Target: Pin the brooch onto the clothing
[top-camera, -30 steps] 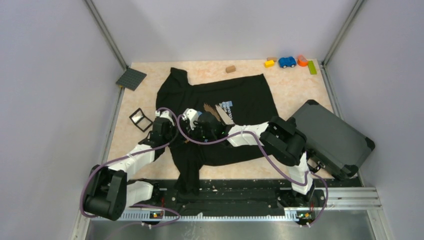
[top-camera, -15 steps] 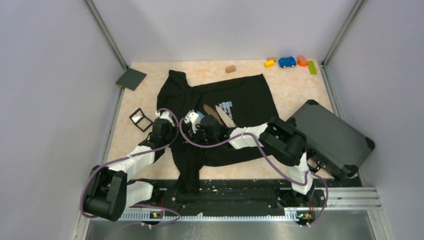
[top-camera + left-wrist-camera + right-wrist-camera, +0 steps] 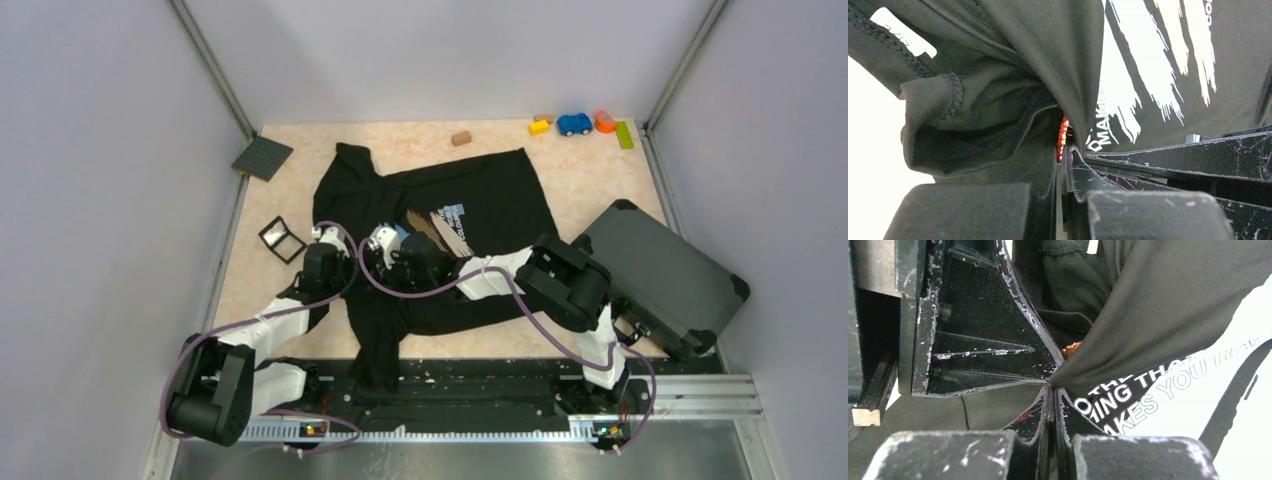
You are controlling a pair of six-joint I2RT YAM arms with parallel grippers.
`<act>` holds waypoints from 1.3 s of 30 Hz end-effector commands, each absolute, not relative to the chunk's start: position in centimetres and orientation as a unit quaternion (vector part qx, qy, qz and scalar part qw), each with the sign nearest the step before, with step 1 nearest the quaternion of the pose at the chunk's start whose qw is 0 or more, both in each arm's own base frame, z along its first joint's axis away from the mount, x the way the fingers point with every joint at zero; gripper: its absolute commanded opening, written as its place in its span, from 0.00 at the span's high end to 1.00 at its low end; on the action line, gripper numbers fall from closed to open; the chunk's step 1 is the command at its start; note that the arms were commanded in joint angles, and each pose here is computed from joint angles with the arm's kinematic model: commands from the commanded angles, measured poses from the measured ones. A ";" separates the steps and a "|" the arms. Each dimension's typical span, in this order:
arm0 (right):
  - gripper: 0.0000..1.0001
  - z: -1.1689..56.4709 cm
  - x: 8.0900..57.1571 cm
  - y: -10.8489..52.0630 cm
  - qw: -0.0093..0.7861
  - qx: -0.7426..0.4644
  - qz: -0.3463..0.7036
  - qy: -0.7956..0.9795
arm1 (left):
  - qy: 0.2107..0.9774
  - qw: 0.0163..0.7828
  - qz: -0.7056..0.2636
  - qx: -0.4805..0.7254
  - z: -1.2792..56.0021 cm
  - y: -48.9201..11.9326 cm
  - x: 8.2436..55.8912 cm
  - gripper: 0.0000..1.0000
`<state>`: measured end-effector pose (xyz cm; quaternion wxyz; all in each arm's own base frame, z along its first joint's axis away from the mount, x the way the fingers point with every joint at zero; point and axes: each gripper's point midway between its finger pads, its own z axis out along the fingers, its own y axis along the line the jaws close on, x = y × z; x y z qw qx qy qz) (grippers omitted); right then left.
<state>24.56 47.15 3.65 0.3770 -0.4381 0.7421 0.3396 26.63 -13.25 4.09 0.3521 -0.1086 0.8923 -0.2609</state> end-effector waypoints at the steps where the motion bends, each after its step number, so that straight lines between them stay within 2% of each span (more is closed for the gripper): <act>1: 1.00 1.6 23.7 47.1 0.361 -0.442 0.332 0.751 | 0.872 0.378 -0.295 -0.098 5.9 -14.2 27.2 1.00; 15: 1.00 0.8 26.1 45.2 0.388 -0.397 0.270 0.786 | 0.869 0.387 -0.295 -0.088 6.1 -14.1 26.7 1.00; 39: 1.00 -1.2 26.5 43.3 0.344 -0.370 0.260 0.823 | 0.859 0.406 -0.309 -0.050 6.7 -14.5 26.2 1.00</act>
